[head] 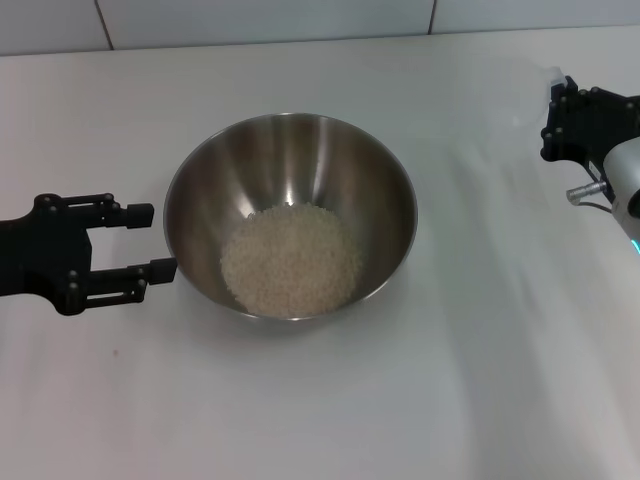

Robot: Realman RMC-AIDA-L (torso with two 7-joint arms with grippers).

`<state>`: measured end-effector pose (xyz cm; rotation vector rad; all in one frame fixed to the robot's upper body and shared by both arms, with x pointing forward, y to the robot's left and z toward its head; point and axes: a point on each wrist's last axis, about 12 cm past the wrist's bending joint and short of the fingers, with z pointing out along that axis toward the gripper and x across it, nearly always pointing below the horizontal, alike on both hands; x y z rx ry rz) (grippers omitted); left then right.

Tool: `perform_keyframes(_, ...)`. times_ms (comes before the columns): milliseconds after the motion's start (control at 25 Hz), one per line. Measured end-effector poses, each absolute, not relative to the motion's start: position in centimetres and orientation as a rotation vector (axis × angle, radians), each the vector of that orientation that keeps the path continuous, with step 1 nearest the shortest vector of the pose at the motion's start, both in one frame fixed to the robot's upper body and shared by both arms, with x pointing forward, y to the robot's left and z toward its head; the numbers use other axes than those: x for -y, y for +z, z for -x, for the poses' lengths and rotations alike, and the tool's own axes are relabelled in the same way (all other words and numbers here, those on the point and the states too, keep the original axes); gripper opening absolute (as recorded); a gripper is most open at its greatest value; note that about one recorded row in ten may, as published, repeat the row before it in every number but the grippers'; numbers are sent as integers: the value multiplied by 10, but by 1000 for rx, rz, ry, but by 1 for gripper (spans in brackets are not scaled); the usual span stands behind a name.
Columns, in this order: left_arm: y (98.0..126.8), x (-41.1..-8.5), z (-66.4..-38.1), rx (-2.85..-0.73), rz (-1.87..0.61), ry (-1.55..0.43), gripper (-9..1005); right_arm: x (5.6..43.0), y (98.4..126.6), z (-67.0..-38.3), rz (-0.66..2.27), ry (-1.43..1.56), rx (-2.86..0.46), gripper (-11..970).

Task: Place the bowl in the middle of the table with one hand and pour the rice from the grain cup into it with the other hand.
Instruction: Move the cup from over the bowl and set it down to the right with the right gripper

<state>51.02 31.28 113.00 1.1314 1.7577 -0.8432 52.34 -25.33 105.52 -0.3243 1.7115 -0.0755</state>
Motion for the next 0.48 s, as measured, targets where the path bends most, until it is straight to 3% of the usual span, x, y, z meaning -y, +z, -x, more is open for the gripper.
perform_keyframes(480, 1130, -312, -509, -1756, -1134, -852, 679, 256, 1038, -526, 310, -51, -1777, 8)
